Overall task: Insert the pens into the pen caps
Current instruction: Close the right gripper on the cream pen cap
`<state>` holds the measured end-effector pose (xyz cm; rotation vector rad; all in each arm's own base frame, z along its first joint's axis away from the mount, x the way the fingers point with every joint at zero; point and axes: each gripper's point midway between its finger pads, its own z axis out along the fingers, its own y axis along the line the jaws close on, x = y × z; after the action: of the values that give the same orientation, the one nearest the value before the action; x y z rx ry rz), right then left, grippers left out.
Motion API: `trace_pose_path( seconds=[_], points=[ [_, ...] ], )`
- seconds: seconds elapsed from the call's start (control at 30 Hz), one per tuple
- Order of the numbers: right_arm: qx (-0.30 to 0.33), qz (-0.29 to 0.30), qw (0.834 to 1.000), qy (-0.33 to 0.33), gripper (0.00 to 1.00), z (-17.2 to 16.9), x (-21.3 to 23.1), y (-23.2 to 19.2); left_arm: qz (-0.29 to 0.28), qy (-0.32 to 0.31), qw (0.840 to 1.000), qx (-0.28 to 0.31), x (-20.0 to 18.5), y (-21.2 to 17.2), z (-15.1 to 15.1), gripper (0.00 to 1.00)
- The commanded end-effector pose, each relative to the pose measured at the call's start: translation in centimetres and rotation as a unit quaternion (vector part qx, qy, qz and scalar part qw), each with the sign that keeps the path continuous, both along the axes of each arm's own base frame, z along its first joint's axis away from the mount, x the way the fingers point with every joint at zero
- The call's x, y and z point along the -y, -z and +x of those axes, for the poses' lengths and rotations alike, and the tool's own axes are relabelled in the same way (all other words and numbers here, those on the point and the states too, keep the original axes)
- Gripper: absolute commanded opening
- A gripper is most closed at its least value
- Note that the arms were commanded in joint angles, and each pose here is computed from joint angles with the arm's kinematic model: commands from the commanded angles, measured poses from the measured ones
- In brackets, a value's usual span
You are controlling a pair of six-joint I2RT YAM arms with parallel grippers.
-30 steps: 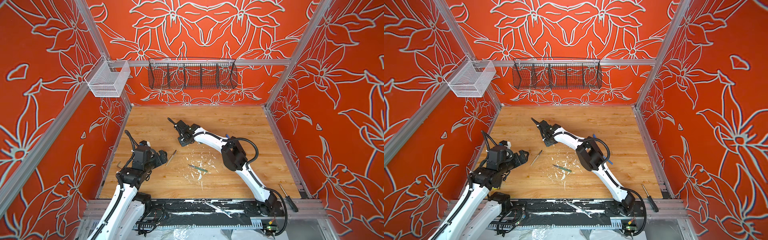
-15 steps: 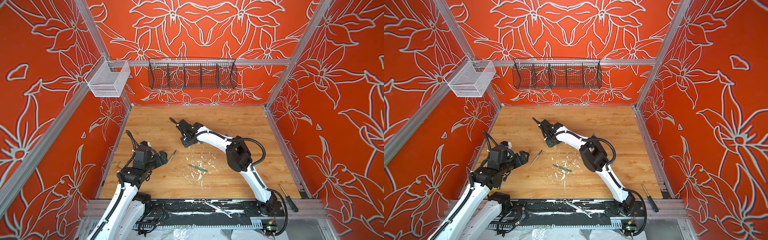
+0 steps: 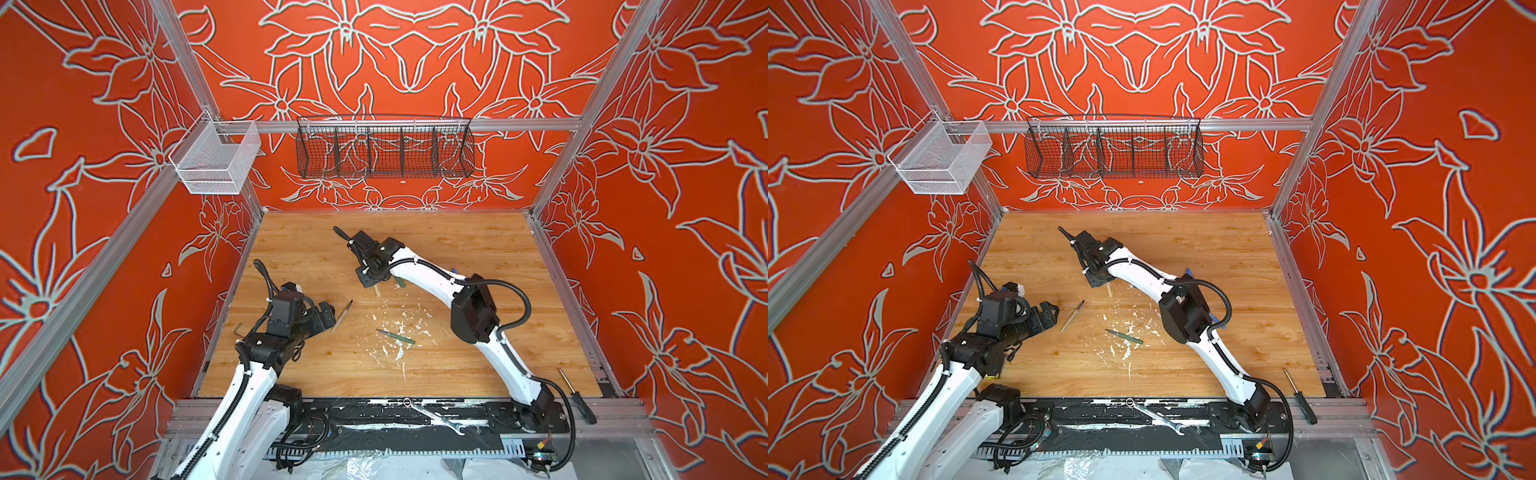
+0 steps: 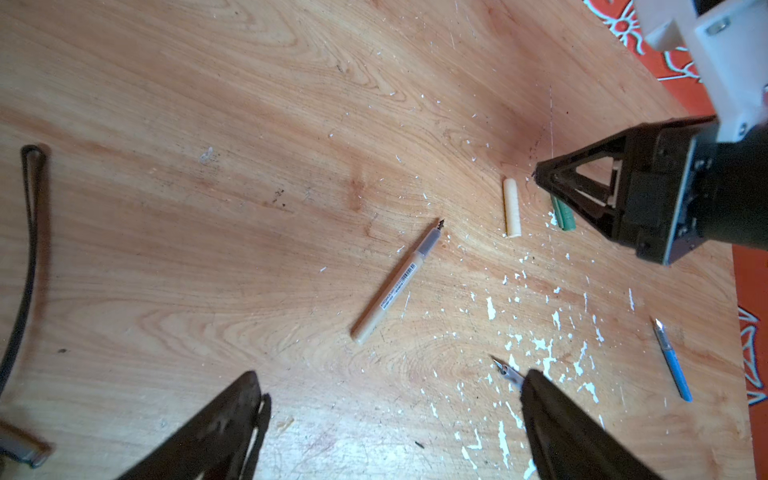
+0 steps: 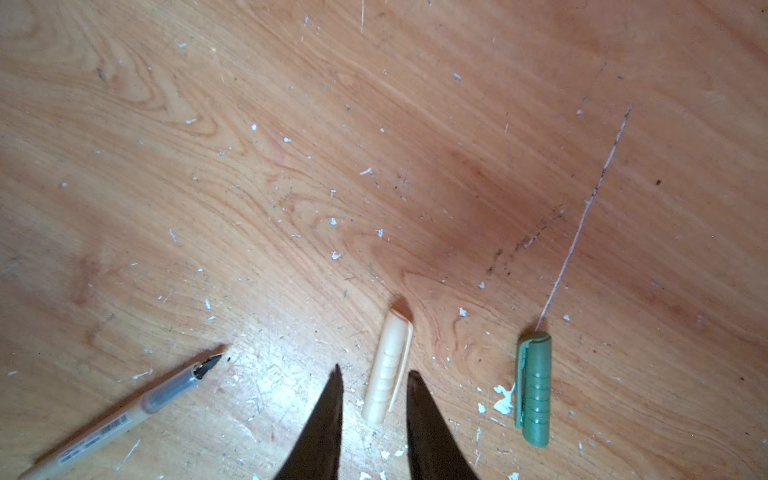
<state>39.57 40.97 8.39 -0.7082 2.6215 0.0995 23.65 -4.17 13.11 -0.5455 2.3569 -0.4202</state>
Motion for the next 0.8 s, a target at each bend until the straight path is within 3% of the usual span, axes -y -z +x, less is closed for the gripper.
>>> trace_pose_path(
  seconds=[0.0,0.77],
  points=[
    [-0.025,-0.052,0.998,-0.004,0.28,-1.1,1.1,2.5,0.002,0.002,1.000,0.005,0.0,-0.2,0.2,0.97],
    [-0.026,-0.093,0.995,0.000,0.26,-1.3,1.6,4.6,0.002,0.003,1.000,0.002,0.1,-0.1,0.2,0.97]
  ],
)
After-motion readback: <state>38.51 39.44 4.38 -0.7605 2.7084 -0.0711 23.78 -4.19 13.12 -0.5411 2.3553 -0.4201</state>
